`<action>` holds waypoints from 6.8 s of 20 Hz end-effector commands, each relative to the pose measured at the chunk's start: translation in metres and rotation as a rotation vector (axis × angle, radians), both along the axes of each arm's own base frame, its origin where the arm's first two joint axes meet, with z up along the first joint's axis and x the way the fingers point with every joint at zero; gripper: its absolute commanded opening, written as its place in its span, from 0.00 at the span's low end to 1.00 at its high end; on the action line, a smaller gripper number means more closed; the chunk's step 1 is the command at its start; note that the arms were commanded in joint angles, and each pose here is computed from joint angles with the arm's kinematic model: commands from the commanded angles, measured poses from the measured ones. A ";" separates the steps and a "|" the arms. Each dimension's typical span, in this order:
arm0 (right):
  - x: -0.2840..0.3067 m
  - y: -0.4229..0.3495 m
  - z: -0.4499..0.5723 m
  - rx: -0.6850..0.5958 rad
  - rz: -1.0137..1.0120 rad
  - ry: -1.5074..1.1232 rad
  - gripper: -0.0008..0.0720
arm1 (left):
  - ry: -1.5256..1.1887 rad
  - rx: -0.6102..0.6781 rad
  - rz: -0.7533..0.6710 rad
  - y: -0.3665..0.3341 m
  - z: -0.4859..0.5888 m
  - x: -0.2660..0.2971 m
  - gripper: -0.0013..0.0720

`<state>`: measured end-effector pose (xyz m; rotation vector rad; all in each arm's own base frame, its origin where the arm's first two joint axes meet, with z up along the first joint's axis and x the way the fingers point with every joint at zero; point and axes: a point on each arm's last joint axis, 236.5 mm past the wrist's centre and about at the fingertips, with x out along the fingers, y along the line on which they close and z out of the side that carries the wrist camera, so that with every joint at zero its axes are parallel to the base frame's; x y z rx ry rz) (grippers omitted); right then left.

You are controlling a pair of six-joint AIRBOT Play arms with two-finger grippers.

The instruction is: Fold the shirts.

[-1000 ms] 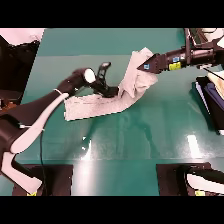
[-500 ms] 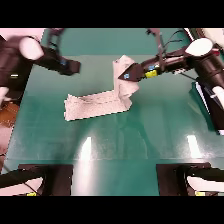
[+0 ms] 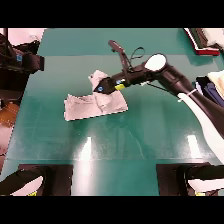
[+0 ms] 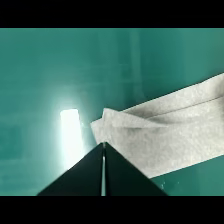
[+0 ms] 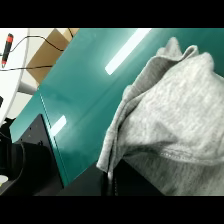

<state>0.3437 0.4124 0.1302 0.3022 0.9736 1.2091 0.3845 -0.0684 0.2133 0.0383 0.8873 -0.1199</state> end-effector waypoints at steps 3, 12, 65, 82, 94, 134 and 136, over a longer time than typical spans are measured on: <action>0.003 0.052 -0.001 0.028 0.045 -0.031 0.03 | 0.066 0.020 0.010 0.007 -0.006 -0.018 0.05; -0.020 0.133 -0.040 0.045 0.146 -0.028 0.75 | 0.101 0.025 0.011 0.008 -0.011 -0.024 0.05; 0.222 -0.500 0.053 -0.103 -0.965 -0.201 0.03 | 0.172 -0.066 -0.078 -0.021 -0.017 -0.041 0.05; 0.183 -0.678 0.146 -0.201 -1.259 -0.550 0.03 | 0.185 -0.125 -0.083 -0.033 -0.016 -0.044 0.05; 0.076 -0.711 0.165 -0.272 -1.407 -0.476 0.03 | 0.184 -0.123 -0.085 -0.033 -0.016 -0.044 0.05; 0.062 -0.329 0.094 -0.091 -0.850 -0.053 0.04 | 0.045 -0.158 -0.079 -0.039 0.003 -0.016 0.05; 0.062 -0.323 0.088 -0.113 -0.830 -0.048 0.04 | 0.045 -0.158 -0.079 -0.039 0.003 -0.016 0.05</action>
